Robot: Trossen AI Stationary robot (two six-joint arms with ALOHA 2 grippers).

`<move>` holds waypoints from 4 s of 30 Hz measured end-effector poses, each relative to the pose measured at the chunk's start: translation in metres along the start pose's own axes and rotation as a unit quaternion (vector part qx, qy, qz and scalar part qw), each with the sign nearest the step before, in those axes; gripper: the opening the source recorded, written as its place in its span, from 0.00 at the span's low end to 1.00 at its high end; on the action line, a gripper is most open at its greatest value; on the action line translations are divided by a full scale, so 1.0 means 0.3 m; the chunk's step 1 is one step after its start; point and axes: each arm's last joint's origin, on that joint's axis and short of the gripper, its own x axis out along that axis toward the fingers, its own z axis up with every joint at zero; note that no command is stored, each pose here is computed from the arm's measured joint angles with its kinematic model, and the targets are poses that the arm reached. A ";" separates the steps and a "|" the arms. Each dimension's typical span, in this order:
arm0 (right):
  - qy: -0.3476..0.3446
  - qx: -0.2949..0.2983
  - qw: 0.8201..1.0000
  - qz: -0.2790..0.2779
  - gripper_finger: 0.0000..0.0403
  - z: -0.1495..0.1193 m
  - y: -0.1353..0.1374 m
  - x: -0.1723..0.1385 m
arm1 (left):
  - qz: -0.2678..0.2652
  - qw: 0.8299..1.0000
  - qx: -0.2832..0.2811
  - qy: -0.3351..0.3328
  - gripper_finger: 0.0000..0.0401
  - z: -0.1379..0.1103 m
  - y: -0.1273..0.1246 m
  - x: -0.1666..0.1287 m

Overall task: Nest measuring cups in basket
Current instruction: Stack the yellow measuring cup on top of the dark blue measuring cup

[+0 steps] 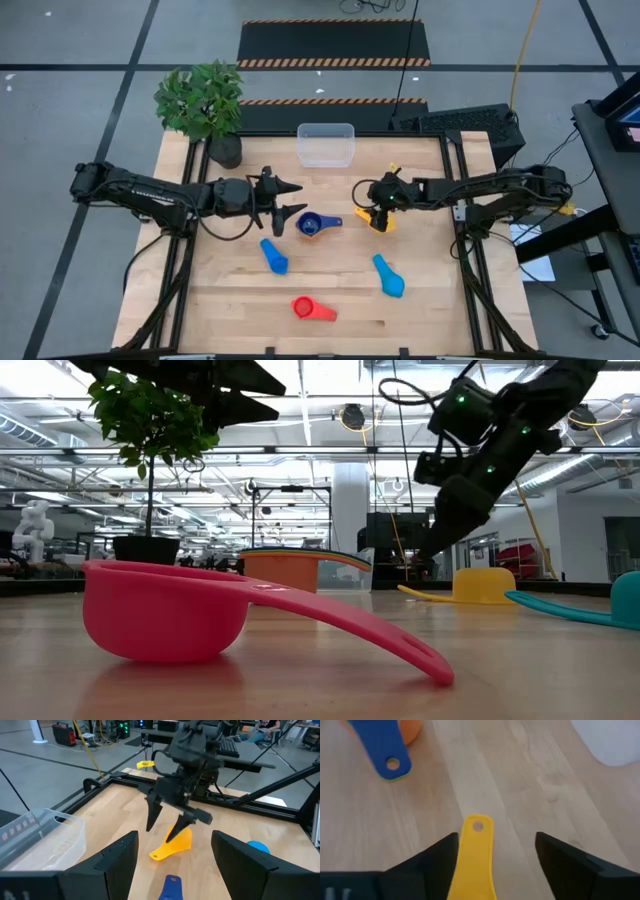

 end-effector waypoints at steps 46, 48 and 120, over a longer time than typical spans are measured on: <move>0.049 -0.002 0.999 -0.018 0.04 0.084 -0.013 0.110 | -0.001 1.000 0.000 0.006 0.64 -0.005 -0.001 0.000; 0.049 -0.004 0.999 -0.018 0.01 0.086 -0.014 0.094 | -0.001 1.000 0.000 0.008 0.64 -0.006 -0.001 -0.001; 0.438 -0.045 0.877 0.193 0.62 -0.208 0.066 -0.195 | -0.070 0.997 -0.024 0.030 0.64 -0.014 -0.015 -0.002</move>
